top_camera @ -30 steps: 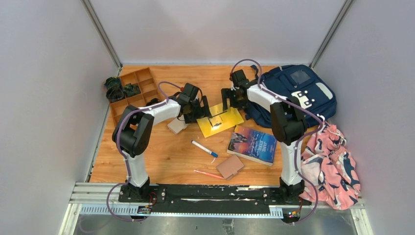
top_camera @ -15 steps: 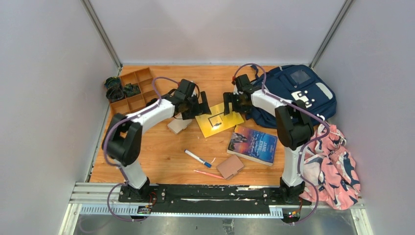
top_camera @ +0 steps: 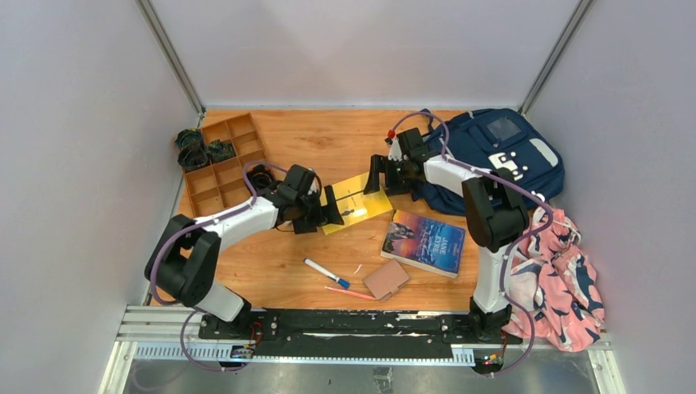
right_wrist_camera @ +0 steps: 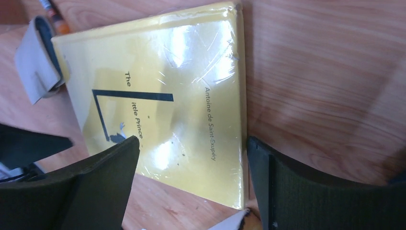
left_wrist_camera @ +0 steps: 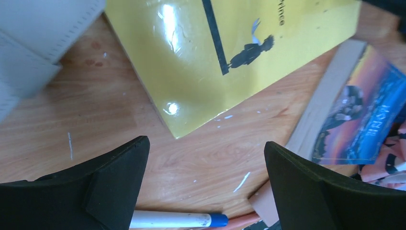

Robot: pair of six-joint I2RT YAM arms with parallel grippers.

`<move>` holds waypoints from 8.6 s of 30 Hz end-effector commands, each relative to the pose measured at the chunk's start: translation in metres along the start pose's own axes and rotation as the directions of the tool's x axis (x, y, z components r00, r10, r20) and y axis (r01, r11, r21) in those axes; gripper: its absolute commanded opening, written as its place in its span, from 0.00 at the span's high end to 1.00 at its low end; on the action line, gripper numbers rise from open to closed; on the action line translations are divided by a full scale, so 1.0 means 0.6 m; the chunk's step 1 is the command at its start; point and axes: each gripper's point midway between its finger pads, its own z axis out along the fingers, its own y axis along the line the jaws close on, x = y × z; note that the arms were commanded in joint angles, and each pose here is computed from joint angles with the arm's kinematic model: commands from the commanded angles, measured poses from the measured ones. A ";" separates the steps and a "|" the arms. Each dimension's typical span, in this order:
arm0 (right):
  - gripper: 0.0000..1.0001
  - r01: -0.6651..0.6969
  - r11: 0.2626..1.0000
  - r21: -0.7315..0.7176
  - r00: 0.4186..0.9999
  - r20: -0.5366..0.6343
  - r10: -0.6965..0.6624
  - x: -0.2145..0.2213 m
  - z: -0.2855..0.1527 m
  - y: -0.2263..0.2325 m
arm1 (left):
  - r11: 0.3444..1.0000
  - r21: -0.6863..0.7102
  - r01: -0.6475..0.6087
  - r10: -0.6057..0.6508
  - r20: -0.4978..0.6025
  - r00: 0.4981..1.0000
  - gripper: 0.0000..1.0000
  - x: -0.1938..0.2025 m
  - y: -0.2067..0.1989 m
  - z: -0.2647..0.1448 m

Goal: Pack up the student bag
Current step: Pick up the book from the center of the board, then place the book in the student bag.

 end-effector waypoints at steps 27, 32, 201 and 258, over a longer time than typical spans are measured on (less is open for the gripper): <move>0.17 -0.193 0.933 -0.302 0.981 -0.087 0.175 0.098 -0.069 0.047 | 0.982 0.120 -0.147 0.150 -0.019 0.989 0.06 -0.032 -0.054 0.045; 0.17 -0.119 0.899 -0.420 0.992 -0.015 0.125 0.057 -0.105 0.094 | 0.978 0.138 -0.154 0.157 -0.009 0.988 0.06 -0.045 -0.068 0.046; 0.82 -0.010 0.865 0.502 1.000 0.029 -0.005 -0.068 -0.159 -0.231 | 0.873 0.456 -0.171 -0.027 0.396 0.918 1.00 -0.193 -0.078 -0.290; 1.00 0.205 0.774 -0.600 0.951 0.310 -0.012 -0.200 -0.275 0.293 | 0.633 0.725 0.270 -0.436 0.046 0.899 1.00 -0.248 -0.309 0.094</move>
